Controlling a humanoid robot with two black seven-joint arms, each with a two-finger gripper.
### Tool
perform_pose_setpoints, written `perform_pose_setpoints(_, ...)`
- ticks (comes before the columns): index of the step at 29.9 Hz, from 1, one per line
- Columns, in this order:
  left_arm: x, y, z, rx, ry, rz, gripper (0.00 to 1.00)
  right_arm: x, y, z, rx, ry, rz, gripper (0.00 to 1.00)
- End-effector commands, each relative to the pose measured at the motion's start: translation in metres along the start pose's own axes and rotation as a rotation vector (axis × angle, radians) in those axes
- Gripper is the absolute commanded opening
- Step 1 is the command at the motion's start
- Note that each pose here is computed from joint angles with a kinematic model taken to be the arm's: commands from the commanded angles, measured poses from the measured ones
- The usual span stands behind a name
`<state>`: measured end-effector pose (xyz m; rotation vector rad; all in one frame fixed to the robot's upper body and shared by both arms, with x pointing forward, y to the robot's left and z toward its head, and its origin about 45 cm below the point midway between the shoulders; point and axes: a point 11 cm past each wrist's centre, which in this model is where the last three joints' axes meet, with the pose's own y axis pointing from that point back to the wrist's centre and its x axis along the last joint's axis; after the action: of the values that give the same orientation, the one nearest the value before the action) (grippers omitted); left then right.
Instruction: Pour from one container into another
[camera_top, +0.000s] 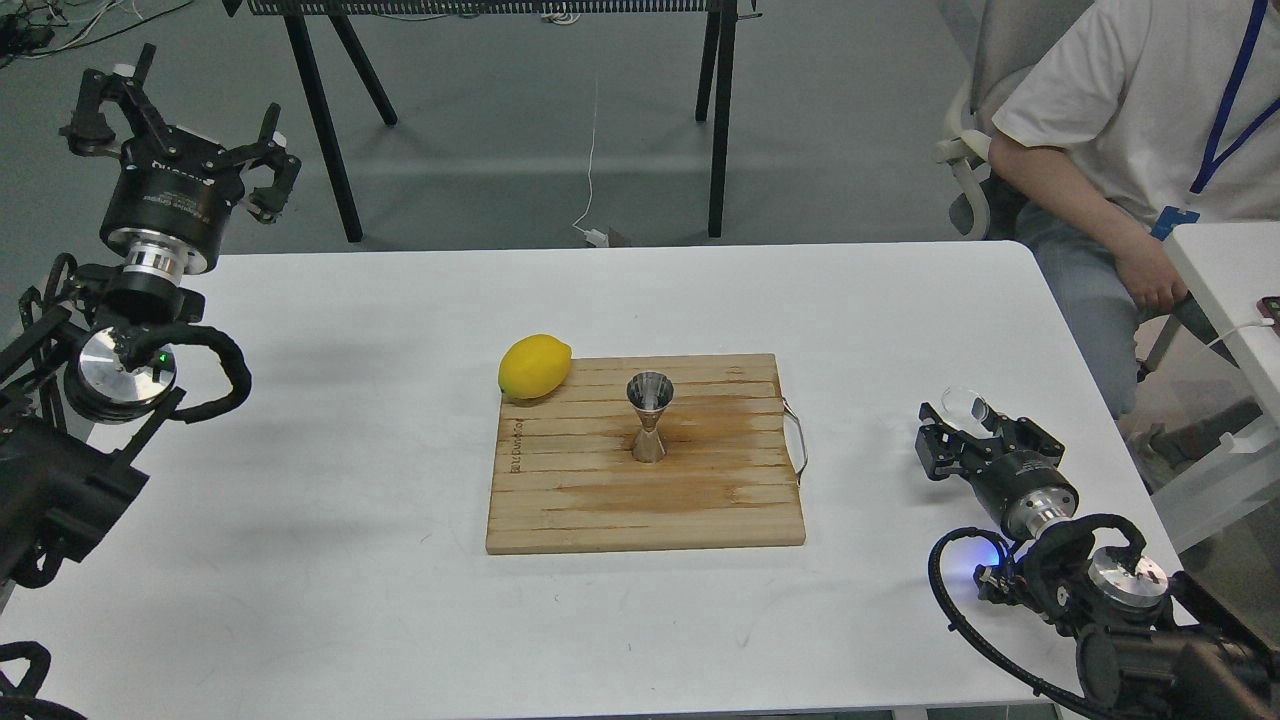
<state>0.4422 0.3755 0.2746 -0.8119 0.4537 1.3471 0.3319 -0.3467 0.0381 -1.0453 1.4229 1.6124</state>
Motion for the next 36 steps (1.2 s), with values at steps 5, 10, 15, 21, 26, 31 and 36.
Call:
perform_pose_setpoints(5, -0.003, -0.001, 0.0, 0.001, 0.003, -0.009, 1.0, 0.0, 0.003, 0.004, -0.013, 0.002, -0.011, 0.99)
perform_pose_setpoints(10, -0.004, -0.001, 0.001, -0.001, 0.002, -0.011, 1.0, 0.009, 0.022, 0.008, -0.028, 0.001, -0.043, 0.99)
perform_pose_setpoints(15, -0.004, -0.001, 0.001, -0.002, 0.005, -0.012, 1.0, -0.012, 0.049, -0.003, -0.032, 0.058, -0.179, 0.99)
perform_pose_setpoints(21, -0.006, -0.001, 0.003, -0.001, 0.002, -0.018, 1.0, -0.06, 0.058, -0.033, -0.01, 0.167, -0.279, 1.0)
perform_pose_setpoints(26, -0.005, -0.001, 0.002, -0.001, 0.001, -0.017, 1.0, -0.127, 0.046, -0.049, 0.018, 0.219, -0.444, 1.0)
perform_pose_setpoints(31, -0.004, -0.001, 0.001, 0.002, 0.001, -0.014, 1.0, -0.202, 0.037, -0.056, 0.017, 0.3, -0.577, 1.0)
perform_pose_setpoints(36, -0.001, 0.002, 0.001, 0.008, 0.002, -0.009, 1.0, -0.252, 0.03, -0.06, 0.026, 0.472, -0.639, 1.0)
